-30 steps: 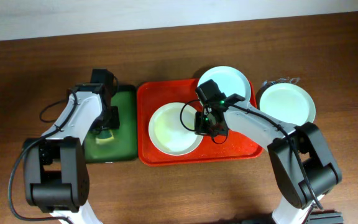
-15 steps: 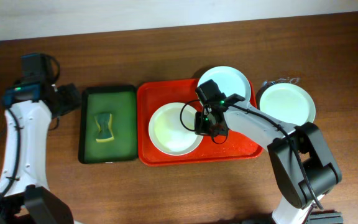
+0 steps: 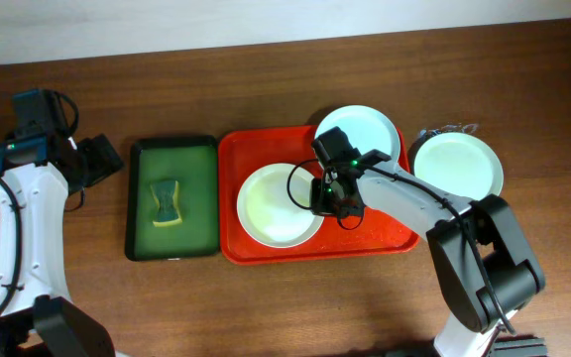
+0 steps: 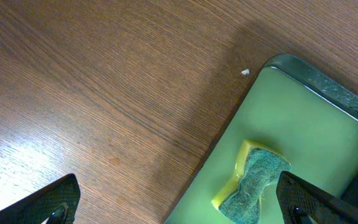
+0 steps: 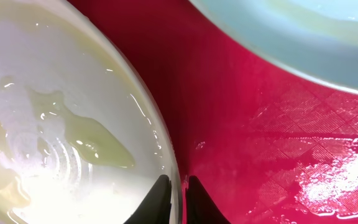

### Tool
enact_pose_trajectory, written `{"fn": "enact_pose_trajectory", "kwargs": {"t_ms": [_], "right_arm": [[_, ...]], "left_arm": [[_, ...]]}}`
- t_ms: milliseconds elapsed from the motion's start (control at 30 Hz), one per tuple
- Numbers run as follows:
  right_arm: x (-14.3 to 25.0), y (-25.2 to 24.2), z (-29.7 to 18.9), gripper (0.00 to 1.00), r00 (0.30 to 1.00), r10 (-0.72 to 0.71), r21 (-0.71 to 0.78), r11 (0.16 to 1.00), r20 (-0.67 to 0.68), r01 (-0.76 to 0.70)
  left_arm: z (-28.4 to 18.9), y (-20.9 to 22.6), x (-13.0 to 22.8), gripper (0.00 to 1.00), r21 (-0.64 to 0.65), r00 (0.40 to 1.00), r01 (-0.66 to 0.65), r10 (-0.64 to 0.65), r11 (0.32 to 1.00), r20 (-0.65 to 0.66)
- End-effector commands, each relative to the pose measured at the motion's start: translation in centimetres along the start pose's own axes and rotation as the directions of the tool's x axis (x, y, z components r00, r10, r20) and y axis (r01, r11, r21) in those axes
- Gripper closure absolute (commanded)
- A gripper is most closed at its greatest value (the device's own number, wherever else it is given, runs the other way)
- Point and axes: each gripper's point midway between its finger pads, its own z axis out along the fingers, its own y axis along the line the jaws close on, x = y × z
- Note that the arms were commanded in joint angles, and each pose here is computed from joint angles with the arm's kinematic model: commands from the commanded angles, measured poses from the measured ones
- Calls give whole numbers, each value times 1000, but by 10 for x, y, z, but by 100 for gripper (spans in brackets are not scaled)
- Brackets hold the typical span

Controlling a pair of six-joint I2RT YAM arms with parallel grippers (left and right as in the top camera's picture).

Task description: Clean dirty plates on tray and stack at the side

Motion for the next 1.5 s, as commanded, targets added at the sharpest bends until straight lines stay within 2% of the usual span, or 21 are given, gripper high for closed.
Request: {"fn": "enact_pose_trajectory", "kwargs": {"t_ms": [0,100,133,167,333,933,1133,1267,1467], "right_arm": [[7,-4,9,87,1000,-3,9,1000,-24,3],[7,-4,11,89,1000,-2,12,1000,-27,3],[7,-4,11,95,1000,-2,12,1000,-27,3],[7,-4,11,96,1000,-2,12,1000,-28,3],[5,-1,6,96,1000,-2,-2,1000,-23,2],[-9,22,-77,96,997,-27,35,999,-79,30],[-28,41,-109,96,999,-38,-2,999,-22,38],[-37,55,-109,96,999,-27,-35,999,21,28],[-54,102,-108,96,983,-58,-104,992,173,77]], "left_arm": [[-5,0,-4,1,13,1000,17,-17,1000,14],[-5,0,-4,1,13,1000,17,-17,1000,14],[-5,0,-4,1,13,1000,17,-17,1000,14],[-5,0,-4,1,13,1000,17,-17,1000,14],[-6,0,-4,1,14,1000,17,-17,1000,14],[-5,0,-4,1,13,1000,17,-17,1000,14],[-5,0,-4,1,13,1000,17,-17,1000,14],[-5,0,-4,1,13,1000,17,-17,1000,14],[-5,0,-4,1,13,1000,17,-17,1000,14]]}}
